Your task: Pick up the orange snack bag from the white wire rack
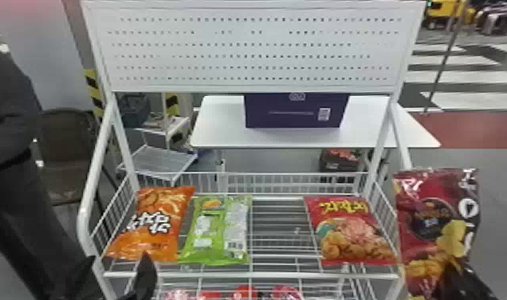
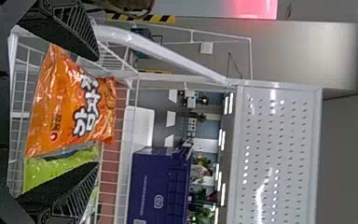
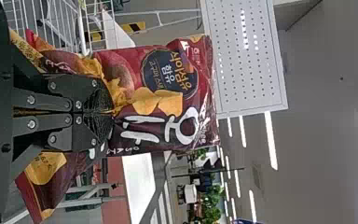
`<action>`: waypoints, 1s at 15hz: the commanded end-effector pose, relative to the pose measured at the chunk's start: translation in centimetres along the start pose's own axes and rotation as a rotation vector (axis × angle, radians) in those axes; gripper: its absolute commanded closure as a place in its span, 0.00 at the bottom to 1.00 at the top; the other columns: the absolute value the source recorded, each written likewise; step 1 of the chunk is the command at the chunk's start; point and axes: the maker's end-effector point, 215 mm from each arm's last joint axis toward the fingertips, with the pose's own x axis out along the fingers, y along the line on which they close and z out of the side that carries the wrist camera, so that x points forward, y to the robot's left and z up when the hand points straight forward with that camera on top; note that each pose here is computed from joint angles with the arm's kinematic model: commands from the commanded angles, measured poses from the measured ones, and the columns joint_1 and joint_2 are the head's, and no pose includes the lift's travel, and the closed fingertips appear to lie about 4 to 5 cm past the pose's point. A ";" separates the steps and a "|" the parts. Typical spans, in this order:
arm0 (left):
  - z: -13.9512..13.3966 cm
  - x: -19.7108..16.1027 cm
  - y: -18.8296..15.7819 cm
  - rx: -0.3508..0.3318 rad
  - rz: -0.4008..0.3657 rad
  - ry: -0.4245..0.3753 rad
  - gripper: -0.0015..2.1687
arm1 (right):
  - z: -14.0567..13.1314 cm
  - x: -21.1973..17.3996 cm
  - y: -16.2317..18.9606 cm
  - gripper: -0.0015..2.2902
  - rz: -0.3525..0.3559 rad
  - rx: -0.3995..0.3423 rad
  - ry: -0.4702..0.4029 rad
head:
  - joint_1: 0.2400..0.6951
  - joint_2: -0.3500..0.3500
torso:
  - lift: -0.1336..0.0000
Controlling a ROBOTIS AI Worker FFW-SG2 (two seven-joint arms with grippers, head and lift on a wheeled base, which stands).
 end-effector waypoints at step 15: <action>-8.5 16.7 0.4 0.073 0.014 0.291 0.07 | -1.4 -0.2 -1.2 0.93 -0.020 0.002 0.021 | 0.57 0.50 | 1.00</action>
